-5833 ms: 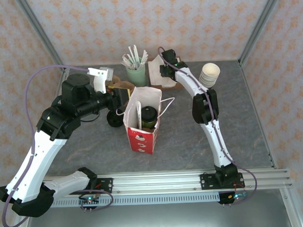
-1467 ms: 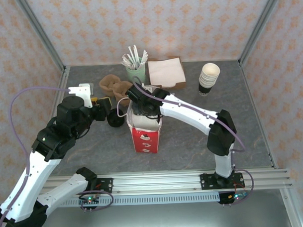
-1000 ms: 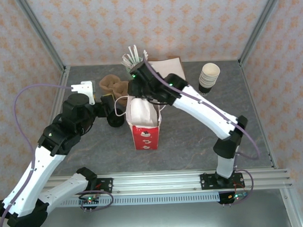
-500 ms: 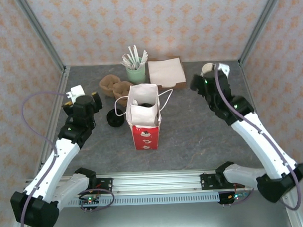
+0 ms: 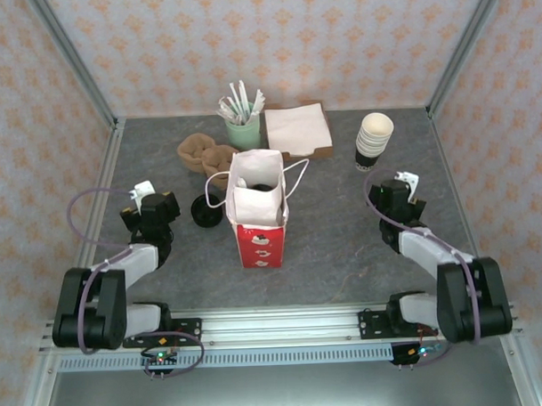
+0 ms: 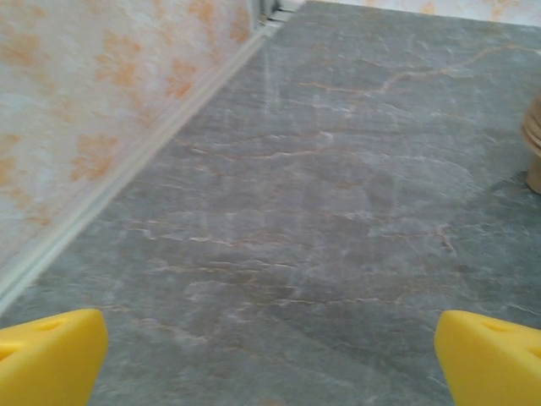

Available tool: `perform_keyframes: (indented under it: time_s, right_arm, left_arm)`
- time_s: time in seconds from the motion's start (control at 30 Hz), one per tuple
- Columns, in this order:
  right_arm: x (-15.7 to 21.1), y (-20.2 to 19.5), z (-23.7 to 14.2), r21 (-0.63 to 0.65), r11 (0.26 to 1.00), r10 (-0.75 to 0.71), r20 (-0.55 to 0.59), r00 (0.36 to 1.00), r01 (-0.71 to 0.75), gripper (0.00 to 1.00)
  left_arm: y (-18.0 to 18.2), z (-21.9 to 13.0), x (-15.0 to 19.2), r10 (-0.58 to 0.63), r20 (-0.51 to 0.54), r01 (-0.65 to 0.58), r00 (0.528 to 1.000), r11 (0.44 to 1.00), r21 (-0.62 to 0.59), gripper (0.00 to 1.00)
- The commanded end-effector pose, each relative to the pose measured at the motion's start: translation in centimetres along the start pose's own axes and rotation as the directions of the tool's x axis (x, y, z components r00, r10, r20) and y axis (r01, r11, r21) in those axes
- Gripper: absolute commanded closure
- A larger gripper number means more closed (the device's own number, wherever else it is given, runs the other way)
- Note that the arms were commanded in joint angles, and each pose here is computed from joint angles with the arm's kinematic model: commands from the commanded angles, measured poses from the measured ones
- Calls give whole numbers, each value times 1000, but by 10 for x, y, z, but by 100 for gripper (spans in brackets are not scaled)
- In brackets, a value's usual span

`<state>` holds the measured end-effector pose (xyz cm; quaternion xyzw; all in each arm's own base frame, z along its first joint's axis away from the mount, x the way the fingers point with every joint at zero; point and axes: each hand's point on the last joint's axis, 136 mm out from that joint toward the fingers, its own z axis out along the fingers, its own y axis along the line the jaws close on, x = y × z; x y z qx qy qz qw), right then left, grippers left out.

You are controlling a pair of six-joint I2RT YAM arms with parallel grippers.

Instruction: Pack the takeout coffee

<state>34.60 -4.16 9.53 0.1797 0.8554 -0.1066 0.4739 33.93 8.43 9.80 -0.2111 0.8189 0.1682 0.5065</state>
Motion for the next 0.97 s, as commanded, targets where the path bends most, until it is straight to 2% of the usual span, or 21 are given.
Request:
perform_keyframes:
  time_s: [0.0, 0.13, 0.23, 0.37, 0.4, 0.57, 0.93]
  right_arm:
    - [-33, 26, 11, -119, 993, -2, 184, 983, 24, 1]
    - [-15, 40, 30, -201, 978, -29, 161, 987, 62, 0]
    - [-11, 41, 28, -237, 970, -21, 163, 986, 60, 1]
    - [-15, 33, 35, -179, 983, 3, 153, 988, 25, 1]
    - [-14, 32, 34, -177, 984, 1, 148, 989, 25, 1]
    - [-15, 32, 35, -178, 984, 0, 148, 989, 26, 1]
    - [-15, 32, 35, -177, 984, 1, 149, 989, 25, 1]
  left_arm:
    - [-24, 5, -28, -61, 110, 48, 992, 992, 114, 0]
    - [-28, 0, -20, -62, 150, 38, 987, 987, 159, 0]
    - [-37, 3, -19, -34, 133, 8, 991, 982, 190, 0]
    - [-56, 15, -8, 46, 81, -63, 996, 975, 213, 0]
    - [-57, 15, -12, 42, 108, -64, 993, 976, 210, 0]
    - [-63, 15, -11, 82, 92, -100, 992, 973, 208, 0]
    - [-64, 14, -11, 83, 92, -101, 992, 972, 210, 0]
